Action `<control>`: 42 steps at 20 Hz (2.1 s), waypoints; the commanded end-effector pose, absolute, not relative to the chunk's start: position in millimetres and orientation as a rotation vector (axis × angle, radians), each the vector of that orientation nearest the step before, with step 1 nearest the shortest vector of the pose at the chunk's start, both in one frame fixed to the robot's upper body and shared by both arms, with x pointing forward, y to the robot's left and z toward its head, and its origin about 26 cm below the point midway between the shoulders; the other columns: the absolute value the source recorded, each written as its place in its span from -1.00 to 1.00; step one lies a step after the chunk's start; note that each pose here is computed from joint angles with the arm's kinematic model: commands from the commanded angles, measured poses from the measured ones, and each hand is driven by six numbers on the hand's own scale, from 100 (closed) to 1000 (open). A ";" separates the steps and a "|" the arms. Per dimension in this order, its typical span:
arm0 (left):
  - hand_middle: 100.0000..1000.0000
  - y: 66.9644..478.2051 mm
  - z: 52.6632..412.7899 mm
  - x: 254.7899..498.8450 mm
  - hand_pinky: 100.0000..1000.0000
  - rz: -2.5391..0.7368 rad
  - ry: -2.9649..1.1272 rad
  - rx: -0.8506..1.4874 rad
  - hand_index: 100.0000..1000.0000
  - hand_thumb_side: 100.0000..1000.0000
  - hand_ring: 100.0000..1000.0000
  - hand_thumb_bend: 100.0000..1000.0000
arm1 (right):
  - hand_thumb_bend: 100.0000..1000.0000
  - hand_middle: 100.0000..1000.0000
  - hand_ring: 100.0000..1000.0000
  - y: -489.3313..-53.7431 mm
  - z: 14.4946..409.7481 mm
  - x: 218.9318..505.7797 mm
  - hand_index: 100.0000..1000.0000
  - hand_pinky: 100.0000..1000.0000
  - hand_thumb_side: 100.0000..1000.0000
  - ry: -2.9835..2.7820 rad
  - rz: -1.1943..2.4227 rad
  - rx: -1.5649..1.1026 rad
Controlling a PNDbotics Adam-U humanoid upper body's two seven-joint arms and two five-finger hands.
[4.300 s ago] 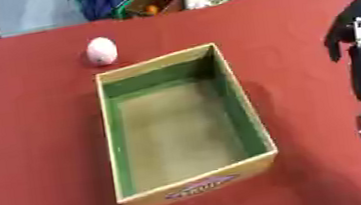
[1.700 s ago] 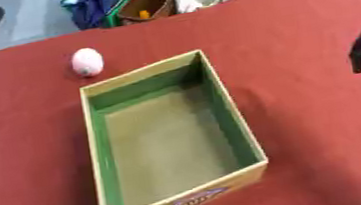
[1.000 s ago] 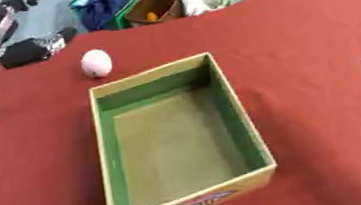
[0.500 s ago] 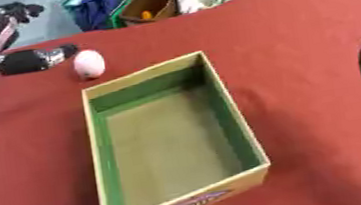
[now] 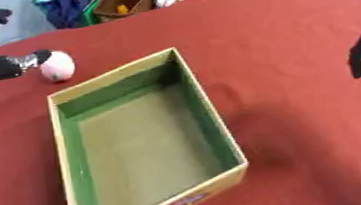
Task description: Pick up objects on the table and place them in the box.
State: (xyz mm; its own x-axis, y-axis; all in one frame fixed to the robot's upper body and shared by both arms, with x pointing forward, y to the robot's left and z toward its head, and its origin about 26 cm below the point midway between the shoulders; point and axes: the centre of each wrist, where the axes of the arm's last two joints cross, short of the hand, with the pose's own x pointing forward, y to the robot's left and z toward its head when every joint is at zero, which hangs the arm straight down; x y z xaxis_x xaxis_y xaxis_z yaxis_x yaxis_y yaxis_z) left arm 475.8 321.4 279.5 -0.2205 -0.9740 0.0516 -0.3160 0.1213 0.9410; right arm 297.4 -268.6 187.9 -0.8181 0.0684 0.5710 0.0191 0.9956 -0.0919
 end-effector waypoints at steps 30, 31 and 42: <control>0.41 361.2 272.6 482.1 0.13 -0.915 -1.678 1.116 0.68 0.21 0.48 0.36 | -1.00 -0.44 -0.50 -262.9 204.0 297.5 -0.12 -0.89 -0.11 -2.584 0.198 -0.053; 0.40 361.3 271.5 482.3 0.12 -0.914 -1.675 1.117 0.66 0.21 0.47 0.36 | -1.00 -0.44 -0.50 -262.8 204.1 297.5 -0.12 -0.89 -0.11 -2.585 0.201 -0.053; 0.17 351.1 265.7 485.7 0.02 -0.895 -1.795 1.028 0.30 0.08 0.33 0.20 | -1.00 -0.45 -0.51 -262.5 202.8 297.2 -0.12 -0.90 -0.11 -2.571 0.197 -0.068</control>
